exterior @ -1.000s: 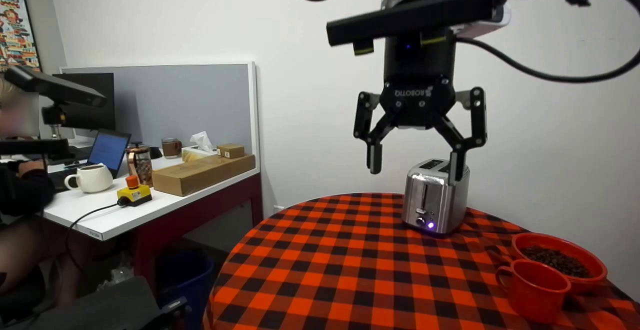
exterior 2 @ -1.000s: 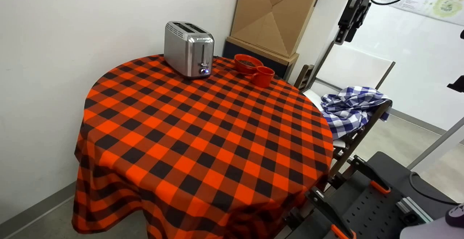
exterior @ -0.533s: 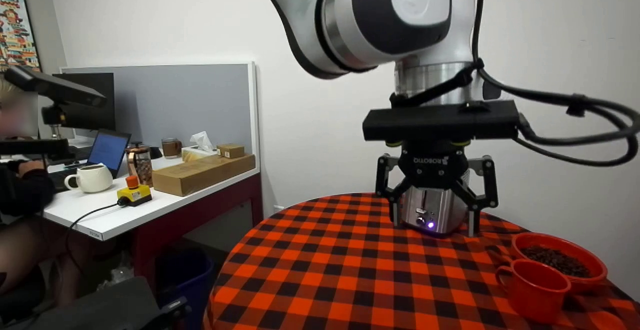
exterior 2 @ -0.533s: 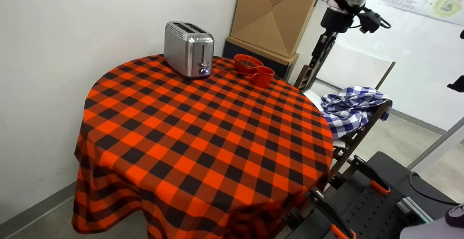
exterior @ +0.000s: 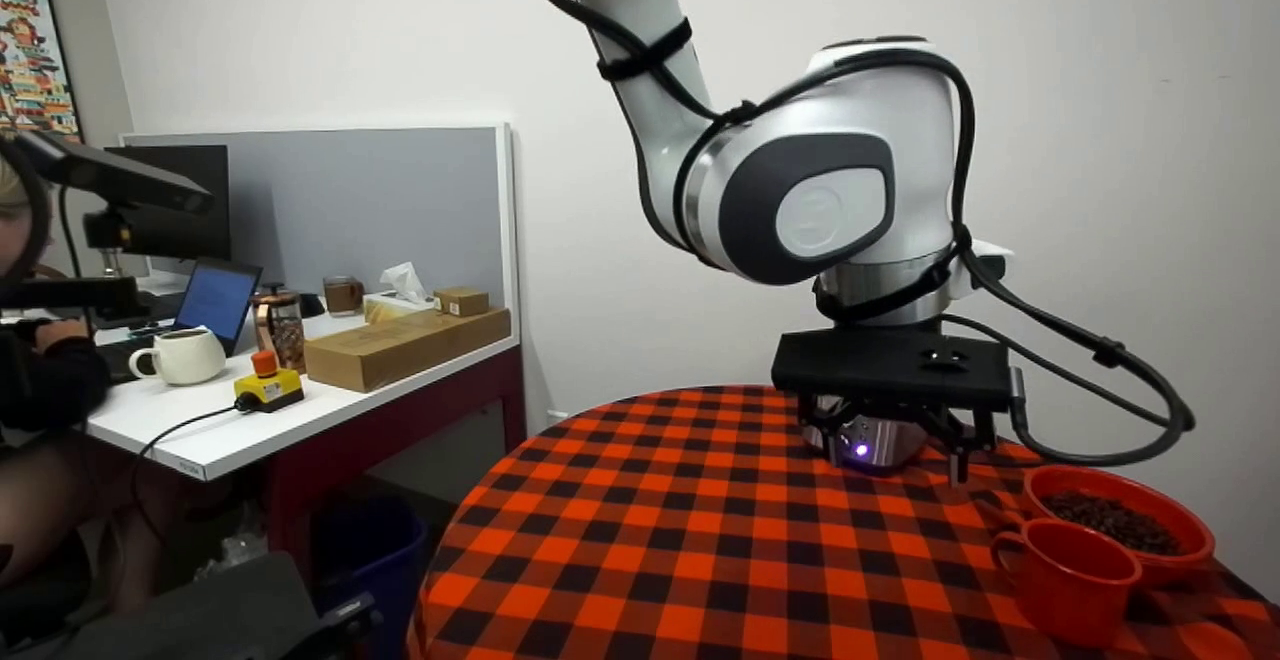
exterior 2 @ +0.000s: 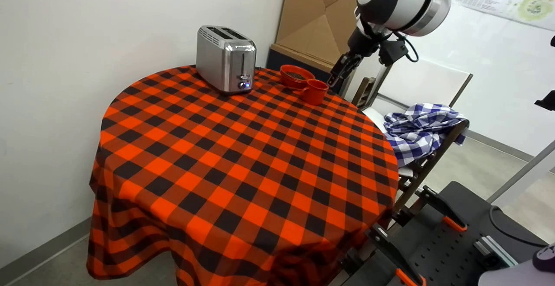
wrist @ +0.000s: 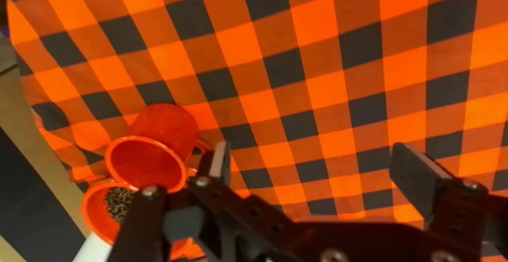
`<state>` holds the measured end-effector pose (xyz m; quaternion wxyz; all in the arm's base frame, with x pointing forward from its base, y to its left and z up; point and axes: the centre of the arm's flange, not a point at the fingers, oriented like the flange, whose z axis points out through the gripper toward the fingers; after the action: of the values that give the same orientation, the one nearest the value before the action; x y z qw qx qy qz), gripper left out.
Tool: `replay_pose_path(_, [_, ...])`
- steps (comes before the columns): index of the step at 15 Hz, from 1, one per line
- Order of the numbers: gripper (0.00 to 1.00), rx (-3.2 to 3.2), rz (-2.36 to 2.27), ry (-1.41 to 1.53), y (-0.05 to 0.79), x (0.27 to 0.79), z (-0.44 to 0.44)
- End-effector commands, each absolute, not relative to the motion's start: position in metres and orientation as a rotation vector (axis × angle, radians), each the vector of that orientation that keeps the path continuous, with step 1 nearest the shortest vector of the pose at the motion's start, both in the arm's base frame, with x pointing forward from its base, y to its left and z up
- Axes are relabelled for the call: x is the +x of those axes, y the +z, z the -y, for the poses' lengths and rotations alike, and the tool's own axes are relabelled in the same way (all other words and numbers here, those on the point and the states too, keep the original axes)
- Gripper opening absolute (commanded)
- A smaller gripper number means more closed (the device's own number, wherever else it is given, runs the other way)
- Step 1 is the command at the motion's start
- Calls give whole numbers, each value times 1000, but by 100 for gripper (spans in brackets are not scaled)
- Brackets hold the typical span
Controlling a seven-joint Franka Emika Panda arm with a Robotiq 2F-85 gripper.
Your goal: Press the button to push up toaster lever.
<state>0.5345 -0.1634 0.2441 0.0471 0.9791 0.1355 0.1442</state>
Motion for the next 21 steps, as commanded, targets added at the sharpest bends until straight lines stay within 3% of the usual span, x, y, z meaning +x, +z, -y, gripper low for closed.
replay_pose_path(1, [100,2981,-404,580,218,582,165])
replay_pose_path(11, [100,2954,-360,723,169,645,149])
replay_pose_path(21, [100,3004,-377,647,150,612,144])
